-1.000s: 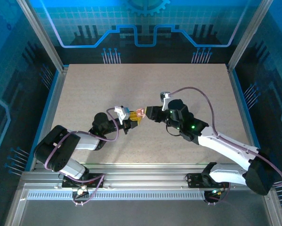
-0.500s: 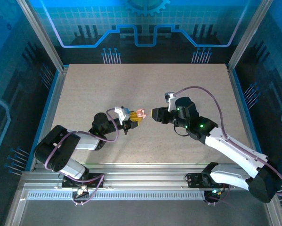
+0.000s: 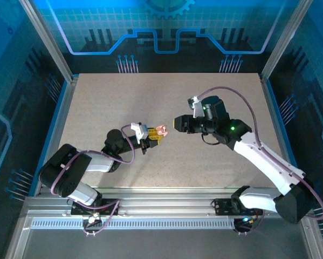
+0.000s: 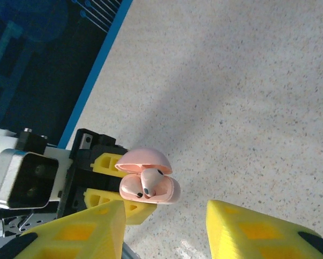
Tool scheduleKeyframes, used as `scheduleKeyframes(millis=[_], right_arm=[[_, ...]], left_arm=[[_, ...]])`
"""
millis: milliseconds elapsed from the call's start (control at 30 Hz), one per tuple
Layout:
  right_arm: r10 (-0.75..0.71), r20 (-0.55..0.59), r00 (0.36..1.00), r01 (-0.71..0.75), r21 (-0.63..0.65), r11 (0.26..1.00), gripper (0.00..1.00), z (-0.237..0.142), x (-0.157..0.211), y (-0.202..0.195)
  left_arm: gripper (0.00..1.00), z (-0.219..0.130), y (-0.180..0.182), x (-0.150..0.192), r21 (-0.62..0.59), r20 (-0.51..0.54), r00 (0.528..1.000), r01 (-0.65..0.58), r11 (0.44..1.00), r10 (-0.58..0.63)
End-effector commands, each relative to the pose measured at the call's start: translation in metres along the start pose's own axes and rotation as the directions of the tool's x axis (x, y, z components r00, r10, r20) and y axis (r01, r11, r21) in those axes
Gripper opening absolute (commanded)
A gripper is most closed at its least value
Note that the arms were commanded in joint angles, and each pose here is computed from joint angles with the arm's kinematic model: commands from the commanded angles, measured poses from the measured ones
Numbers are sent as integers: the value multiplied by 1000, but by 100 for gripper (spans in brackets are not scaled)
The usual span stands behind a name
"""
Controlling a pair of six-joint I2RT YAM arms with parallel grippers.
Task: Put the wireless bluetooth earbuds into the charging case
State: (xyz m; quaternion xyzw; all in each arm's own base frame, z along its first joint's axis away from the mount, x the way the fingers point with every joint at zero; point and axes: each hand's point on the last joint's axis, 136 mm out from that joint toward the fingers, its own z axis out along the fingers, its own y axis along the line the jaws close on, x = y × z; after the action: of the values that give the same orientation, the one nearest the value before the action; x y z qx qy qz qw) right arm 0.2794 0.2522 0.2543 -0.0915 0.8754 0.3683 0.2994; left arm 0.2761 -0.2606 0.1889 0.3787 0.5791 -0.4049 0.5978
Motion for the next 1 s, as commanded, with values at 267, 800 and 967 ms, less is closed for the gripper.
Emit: scheduleKeyframes(millis=[267, 800, 967], right_arm=[[-23, -130, 991, 15, -61, 998, 44, 24, 1, 10], [-41, -174, 984, 29, -75, 997, 43, 35, 13, 13], [-51, -180, 982, 35, -93, 995, 43, 40, 12, 18]], left_arm=[[18, -3, -13, -19, 58, 59, 995, -88, 994, 84], [18, -4, -12, -19, 50, 60, 995, -88, 995, 85], [18, -4, -12, -19, 49, 60, 995, -88, 995, 85]])
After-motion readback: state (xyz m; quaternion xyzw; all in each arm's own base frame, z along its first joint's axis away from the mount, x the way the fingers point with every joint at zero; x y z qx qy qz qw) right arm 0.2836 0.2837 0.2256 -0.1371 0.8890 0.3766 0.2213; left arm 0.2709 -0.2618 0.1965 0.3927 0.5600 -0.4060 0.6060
